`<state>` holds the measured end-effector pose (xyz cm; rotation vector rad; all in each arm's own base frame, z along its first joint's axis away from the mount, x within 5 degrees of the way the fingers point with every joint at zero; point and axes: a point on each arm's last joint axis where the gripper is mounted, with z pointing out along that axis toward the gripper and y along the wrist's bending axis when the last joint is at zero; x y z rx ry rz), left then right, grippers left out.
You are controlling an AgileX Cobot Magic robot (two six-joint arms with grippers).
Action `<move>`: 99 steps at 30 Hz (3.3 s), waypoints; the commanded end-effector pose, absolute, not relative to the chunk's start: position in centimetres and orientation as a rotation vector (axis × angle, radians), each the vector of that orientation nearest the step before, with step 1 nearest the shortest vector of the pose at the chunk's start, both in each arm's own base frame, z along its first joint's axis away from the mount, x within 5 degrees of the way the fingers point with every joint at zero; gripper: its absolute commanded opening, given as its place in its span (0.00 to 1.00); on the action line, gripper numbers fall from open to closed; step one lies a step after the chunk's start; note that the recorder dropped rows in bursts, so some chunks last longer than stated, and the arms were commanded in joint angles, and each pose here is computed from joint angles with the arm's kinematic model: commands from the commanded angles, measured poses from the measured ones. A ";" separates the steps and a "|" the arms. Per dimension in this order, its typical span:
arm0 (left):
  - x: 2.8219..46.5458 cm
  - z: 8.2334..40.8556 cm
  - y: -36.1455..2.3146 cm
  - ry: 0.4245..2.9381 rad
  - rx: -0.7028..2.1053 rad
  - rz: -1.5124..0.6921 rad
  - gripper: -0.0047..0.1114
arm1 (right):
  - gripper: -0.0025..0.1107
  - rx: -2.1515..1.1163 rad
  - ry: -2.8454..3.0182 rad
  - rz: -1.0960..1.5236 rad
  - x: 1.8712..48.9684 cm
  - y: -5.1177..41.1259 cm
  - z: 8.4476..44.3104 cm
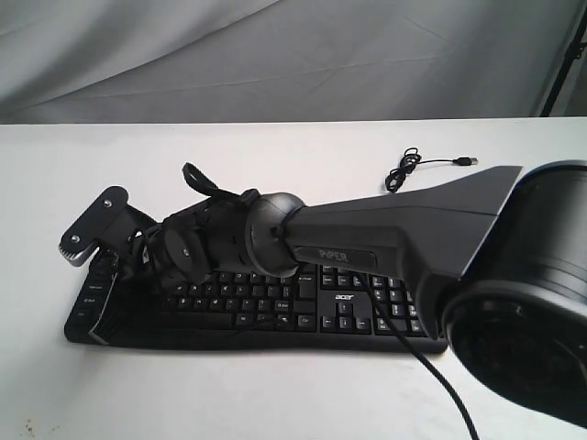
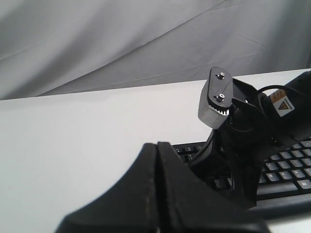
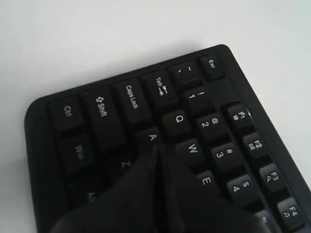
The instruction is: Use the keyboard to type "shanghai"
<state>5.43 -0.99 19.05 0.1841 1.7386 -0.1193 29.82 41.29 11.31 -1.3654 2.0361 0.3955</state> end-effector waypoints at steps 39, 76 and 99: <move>5.4 19.0 -1.0 1.735 0.185 -0.124 0.04 | 0.02 -1.368 1.968 0.374 30.5 41.5 10.7; 5.4 19.0 -1.0 1.735 0.185 -0.124 0.04 | 0.02 -1.269 2.056 0.323 29.2 34.2 12.6; 5.4 19.0 -1.0 1.735 0.185 -0.124 0.04 | 0.02 -1.264 2.055 0.320 28.9 34.0 12.1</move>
